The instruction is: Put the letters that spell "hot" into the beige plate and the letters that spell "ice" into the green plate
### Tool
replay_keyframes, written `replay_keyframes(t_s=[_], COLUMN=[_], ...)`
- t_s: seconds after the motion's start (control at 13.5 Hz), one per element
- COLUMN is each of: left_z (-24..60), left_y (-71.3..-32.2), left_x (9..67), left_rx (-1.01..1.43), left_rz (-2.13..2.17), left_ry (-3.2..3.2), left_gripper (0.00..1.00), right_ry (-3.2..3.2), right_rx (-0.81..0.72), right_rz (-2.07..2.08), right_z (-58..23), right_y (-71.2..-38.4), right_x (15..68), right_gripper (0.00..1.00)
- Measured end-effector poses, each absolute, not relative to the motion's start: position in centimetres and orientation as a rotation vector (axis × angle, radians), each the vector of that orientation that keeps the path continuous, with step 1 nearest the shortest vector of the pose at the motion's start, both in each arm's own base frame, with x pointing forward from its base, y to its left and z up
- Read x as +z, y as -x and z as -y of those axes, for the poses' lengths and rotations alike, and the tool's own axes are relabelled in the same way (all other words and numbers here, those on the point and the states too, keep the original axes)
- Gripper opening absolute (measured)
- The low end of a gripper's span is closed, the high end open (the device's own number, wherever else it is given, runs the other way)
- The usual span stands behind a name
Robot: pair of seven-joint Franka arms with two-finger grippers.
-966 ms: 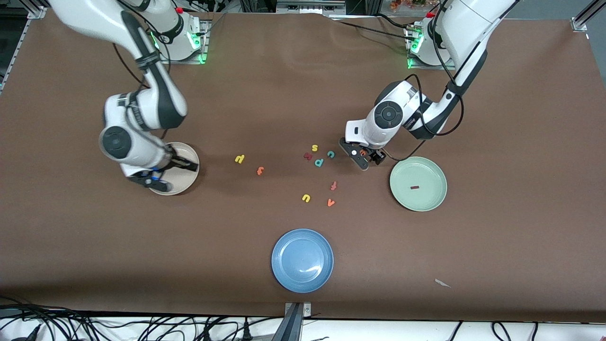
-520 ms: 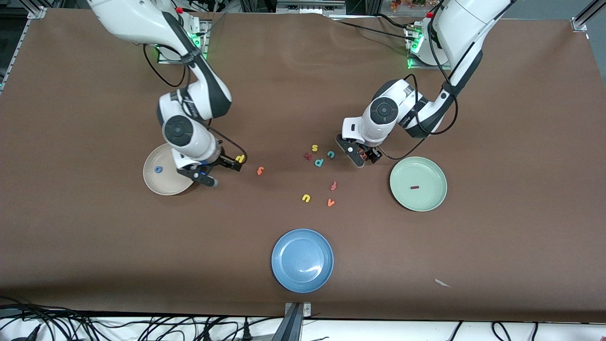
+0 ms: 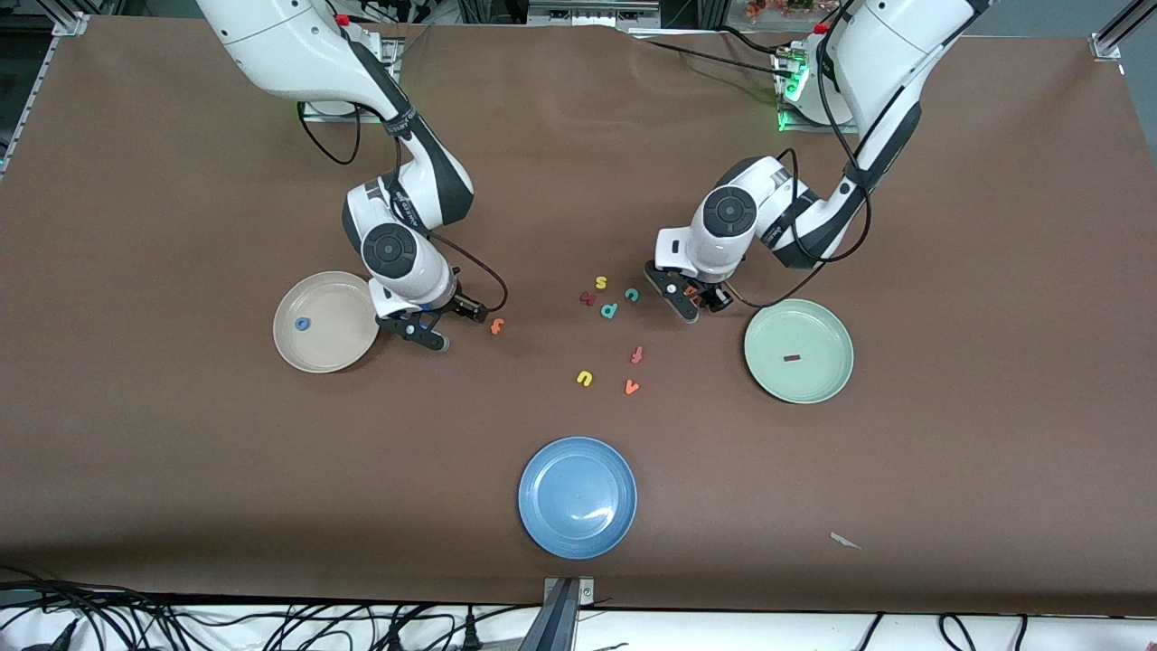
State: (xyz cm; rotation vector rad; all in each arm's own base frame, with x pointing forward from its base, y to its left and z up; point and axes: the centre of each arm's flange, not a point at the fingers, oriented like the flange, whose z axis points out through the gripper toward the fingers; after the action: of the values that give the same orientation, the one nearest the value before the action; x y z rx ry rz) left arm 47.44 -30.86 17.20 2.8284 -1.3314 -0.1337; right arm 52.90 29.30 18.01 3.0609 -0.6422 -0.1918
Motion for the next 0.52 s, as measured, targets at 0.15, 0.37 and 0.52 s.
replay_keyframes(t_s=[0.15,0.37,0.52], left_z=[30.67,30.39,30.31], left_y=[-47.71,-48.08,-48.45], left_x=[16.93,17.08,17.50], left_rx=[-0.113,-0.103,-0.088], left_rz=[1.314,1.302,1.295], left_ry=[-2.826,-2.832,-2.835], left_gripper=[0.58,0.43,0.28], right_ry=[-3.058,-3.057,-3.056], right_rx=[-0.194,-0.194,-0.196], right_rz=[0.645,0.645,0.645], right_z=[-29.16,-29.13,-29.11], right_y=[-52.91,-52.91,-52.86], right_x=[17.88,17.86,17.80], right_gripper=[0.78,0.63,0.56])
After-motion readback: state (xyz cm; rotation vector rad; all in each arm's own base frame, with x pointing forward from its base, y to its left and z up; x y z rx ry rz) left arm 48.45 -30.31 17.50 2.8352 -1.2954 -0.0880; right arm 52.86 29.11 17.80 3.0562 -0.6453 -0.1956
